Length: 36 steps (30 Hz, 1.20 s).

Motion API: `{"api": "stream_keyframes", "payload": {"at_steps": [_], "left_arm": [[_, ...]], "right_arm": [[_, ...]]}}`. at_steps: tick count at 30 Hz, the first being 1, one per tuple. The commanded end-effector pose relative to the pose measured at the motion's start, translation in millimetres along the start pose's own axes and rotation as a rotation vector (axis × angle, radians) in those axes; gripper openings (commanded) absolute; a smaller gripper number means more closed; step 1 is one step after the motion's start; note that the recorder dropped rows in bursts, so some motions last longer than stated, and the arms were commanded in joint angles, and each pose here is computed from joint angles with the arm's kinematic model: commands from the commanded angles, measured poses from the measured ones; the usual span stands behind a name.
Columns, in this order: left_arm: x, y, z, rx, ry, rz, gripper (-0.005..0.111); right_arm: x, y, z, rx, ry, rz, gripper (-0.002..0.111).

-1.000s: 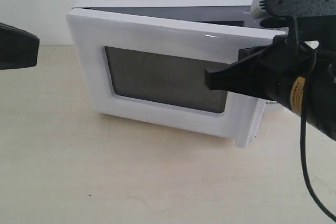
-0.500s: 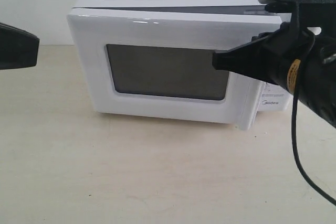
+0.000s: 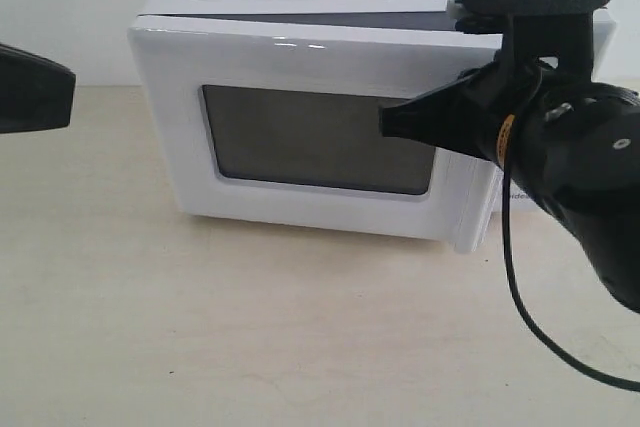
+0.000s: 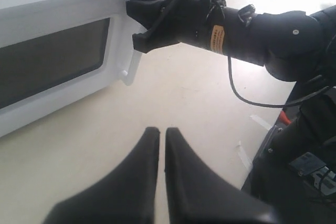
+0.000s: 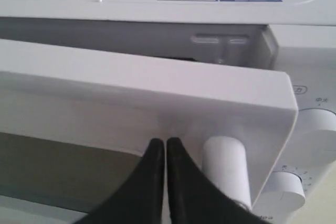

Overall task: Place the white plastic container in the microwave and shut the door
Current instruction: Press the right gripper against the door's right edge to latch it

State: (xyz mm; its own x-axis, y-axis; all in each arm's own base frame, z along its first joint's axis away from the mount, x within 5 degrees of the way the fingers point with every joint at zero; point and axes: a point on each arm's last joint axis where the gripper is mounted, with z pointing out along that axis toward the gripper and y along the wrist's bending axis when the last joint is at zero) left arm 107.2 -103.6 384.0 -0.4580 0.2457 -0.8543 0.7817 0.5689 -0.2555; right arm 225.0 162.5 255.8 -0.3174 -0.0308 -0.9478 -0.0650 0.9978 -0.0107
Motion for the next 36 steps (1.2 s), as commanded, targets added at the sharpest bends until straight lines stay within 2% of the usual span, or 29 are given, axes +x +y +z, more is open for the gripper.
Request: {"api": "stream_keyframes", "payload": {"at_steps": [1,8,12,19,36], "left_arm": [[0.9,-1.5,-0.4,0.012,-0.003,-0.007,0.004],[0.6,-1.4,-0.4,0.009,-0.006,-0.007,0.004],[0.6,-1.3,-0.4,0.009,-0.006,-0.009,0.004],[0.9,-1.5,-0.4,0.011,-0.003,-0.009,0.004],[0.8,-1.4,-0.4,0.01,-0.005,-0.011,0.004]], "right_arm": [[-4.4,-4.8,3.0,0.05,-0.028,0.001,0.0],[-20.9,-11.6,12.8,0.052,-0.038,0.057,0.0],[-18.9,-14.0,17.8,0.058,-0.023,0.056,0.0],[2.8,-5.5,35.5,0.074,0.046,0.0,0.0],[-15.3,-1.7,39.9,0.106,-0.015,0.031,0.0]]}}
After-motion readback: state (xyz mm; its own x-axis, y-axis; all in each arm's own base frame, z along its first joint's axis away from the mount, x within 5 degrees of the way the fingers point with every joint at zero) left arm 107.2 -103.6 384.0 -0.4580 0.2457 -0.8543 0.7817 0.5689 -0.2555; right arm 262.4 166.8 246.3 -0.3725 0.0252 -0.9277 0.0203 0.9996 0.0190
